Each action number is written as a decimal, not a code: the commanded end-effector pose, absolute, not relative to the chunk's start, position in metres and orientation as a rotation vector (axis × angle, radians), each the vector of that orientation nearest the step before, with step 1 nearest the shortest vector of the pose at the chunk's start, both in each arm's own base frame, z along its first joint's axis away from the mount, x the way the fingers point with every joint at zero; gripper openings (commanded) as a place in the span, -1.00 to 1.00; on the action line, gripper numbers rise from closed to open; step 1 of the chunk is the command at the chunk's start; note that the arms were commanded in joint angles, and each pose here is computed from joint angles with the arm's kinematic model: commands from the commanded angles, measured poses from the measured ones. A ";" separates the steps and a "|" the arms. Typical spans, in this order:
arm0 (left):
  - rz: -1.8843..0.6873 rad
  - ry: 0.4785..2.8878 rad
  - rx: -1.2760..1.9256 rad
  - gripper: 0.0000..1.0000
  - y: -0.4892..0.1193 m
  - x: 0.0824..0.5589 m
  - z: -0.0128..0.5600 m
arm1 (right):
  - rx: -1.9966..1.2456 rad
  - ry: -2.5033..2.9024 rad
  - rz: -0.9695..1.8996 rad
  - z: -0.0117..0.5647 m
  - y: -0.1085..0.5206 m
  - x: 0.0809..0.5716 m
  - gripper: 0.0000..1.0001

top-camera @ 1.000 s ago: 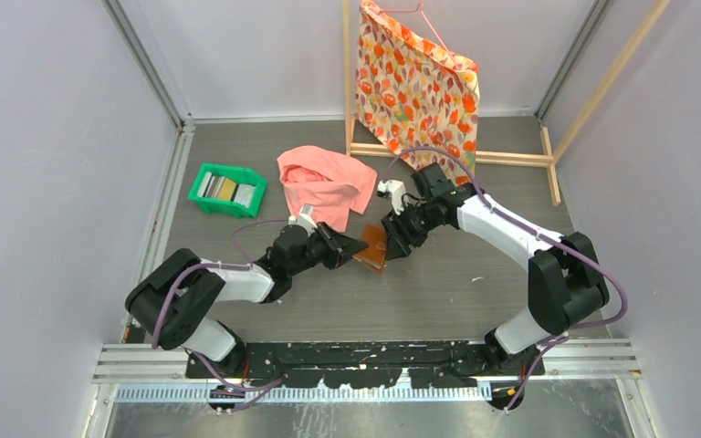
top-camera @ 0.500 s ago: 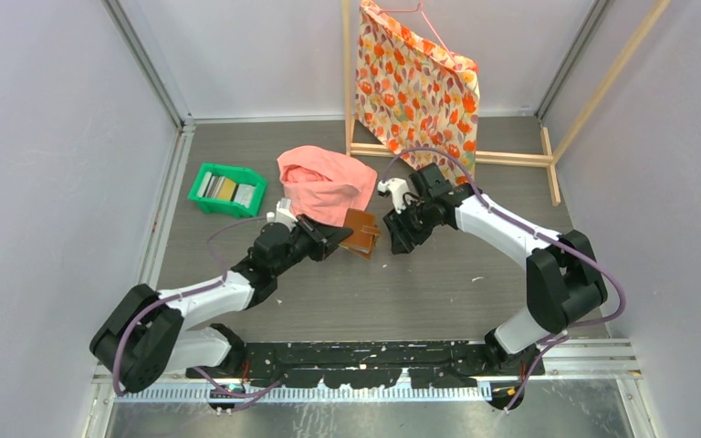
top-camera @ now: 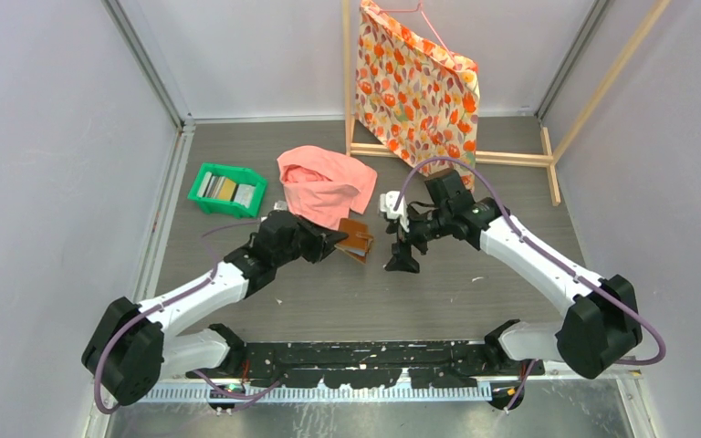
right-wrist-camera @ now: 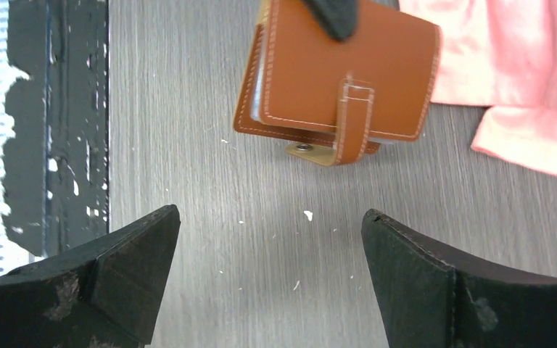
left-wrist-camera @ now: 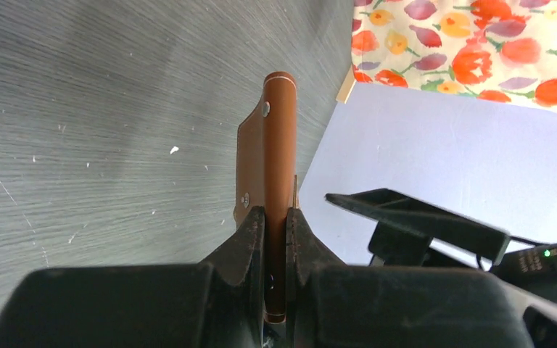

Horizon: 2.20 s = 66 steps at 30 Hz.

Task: Put the credit cards into the card holder
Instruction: Close the card holder at the center of the board.

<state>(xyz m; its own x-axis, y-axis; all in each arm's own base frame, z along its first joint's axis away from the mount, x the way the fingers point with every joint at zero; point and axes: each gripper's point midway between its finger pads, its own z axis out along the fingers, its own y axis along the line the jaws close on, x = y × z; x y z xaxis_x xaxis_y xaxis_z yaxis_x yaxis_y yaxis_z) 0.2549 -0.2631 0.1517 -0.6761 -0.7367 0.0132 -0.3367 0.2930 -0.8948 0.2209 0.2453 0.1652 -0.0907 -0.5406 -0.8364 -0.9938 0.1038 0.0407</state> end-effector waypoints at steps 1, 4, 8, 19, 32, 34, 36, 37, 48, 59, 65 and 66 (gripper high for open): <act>-1.287 2.200 -1.072 -0.99 -0.257 0.256 0.169 | -1.726 1.456 0.792 0.164 0.255 0.214 1.00; -1.285 2.222 -1.134 -0.99 -0.259 0.254 0.165 | -1.760 1.426 0.667 0.162 0.263 0.223 1.00; -1.320 2.258 -1.180 -0.99 -0.268 0.253 0.163 | -1.669 1.434 0.501 0.173 0.284 0.247 1.00; -1.345 2.249 -1.216 -1.00 -0.269 0.253 0.164 | -1.724 1.412 0.406 0.147 0.315 0.230 0.99; -1.379 2.218 -1.250 -0.99 -0.267 0.251 0.163 | -1.660 1.476 0.211 0.140 0.318 0.256 -0.26; -1.384 2.212 -1.255 -0.98 -0.266 0.250 0.164 | -1.660 1.477 0.215 0.140 0.318 0.256 -0.41; -1.403 2.195 -1.248 -0.95 -0.266 0.251 0.167 | -1.661 1.479 0.223 0.140 0.318 0.255 -0.51; -1.411 2.188 -1.247 -0.91 -0.266 0.251 0.168 | -1.662 1.478 0.234 0.140 0.319 0.253 -0.54; -1.252 2.120 -1.066 0.76 -0.229 0.241 0.179 | -1.701 1.576 0.480 0.149 0.296 0.235 -0.98; -1.356 1.728 -0.021 0.99 -0.243 0.212 0.220 | -2.004 1.701 1.017 0.143 0.240 0.178 -0.90; -1.313 1.645 0.517 0.97 -0.264 0.176 0.201 | -2.081 1.735 1.253 0.147 0.235 0.163 -0.93; -1.310 1.606 0.586 0.97 -0.268 0.171 0.200 | -2.079 1.742 1.264 0.146 0.236 0.162 -0.93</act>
